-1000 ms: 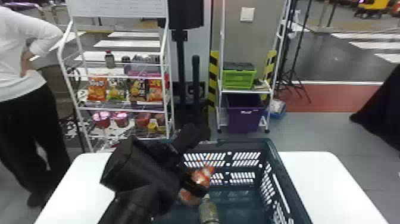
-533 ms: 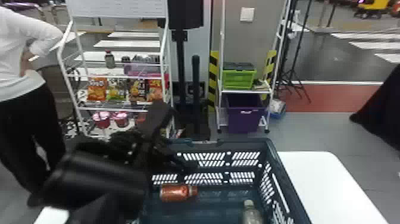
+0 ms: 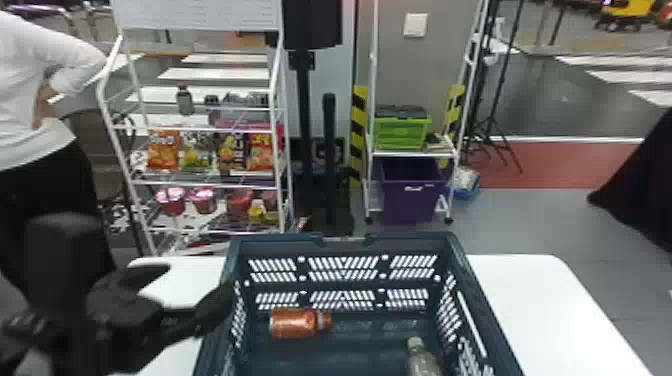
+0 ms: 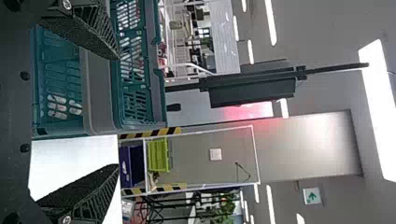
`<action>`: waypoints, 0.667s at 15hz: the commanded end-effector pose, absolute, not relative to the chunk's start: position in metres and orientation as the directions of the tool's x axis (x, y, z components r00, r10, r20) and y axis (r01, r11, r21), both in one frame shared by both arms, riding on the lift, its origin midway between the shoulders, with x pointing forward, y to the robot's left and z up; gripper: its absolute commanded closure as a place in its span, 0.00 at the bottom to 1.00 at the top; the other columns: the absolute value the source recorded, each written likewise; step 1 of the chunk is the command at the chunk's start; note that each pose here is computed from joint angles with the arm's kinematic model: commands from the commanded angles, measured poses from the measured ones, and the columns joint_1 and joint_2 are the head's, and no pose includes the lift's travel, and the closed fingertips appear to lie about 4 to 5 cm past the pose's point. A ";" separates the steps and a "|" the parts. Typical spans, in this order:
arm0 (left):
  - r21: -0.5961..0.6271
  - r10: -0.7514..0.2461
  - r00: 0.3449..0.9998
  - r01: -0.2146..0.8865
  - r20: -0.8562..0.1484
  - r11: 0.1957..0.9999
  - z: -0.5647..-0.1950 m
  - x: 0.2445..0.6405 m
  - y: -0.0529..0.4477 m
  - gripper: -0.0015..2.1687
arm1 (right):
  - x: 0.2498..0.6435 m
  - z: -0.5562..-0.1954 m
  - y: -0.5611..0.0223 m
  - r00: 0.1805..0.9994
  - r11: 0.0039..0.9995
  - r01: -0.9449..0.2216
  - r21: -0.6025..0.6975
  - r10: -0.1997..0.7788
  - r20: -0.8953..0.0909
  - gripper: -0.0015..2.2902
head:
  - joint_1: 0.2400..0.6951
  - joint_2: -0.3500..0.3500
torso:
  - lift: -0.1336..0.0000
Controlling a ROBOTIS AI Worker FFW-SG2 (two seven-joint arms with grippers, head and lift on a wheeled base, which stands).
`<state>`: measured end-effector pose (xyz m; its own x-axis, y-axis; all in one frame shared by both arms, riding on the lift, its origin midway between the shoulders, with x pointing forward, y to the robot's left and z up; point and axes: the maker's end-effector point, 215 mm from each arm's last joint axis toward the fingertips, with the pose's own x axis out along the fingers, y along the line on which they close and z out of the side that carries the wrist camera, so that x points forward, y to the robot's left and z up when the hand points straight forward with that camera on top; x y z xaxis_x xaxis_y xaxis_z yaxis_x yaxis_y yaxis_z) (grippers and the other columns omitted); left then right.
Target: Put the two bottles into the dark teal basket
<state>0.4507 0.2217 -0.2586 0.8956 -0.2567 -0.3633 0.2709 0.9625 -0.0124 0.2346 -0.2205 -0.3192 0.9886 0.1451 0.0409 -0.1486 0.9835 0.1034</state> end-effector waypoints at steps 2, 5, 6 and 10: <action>0.041 -0.264 0.932 0.283 -0.250 0.958 -0.266 0.411 0.235 0.04 | 0.241 -0.326 -0.218 0.982 0.978 -0.175 0.111 0.181 -0.045 0.03 | 0.57 0.50 | 1.00; 0.107 -0.263 0.957 0.276 -0.119 0.955 -0.268 0.382 0.232 0.04 | 0.242 -0.334 -0.213 0.970 0.971 -0.208 0.119 0.220 -0.103 0.03 | 0.57 0.50 | 1.00; 0.130 -0.260 0.963 0.267 -0.067 0.955 -0.267 0.367 0.230 0.04 | 0.240 -0.338 -0.213 0.963 0.968 -0.221 0.120 0.236 -0.130 0.03 | 0.57 0.50 | 1.00; 0.130 -0.203 0.977 0.194 0.060 0.972 -0.280 0.314 0.212 0.04 | 0.236 -0.356 -0.223 0.940 0.957 -0.253 0.144 0.279 -0.198 0.03 | 0.57 0.50 | 1.00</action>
<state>0.3363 0.2271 -0.2744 0.9819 -0.1890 0.0153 0.1855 0.9741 0.1293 0.2364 -0.2139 -0.3510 0.9423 0.2815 -0.1811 -0.2603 0.9564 0.1327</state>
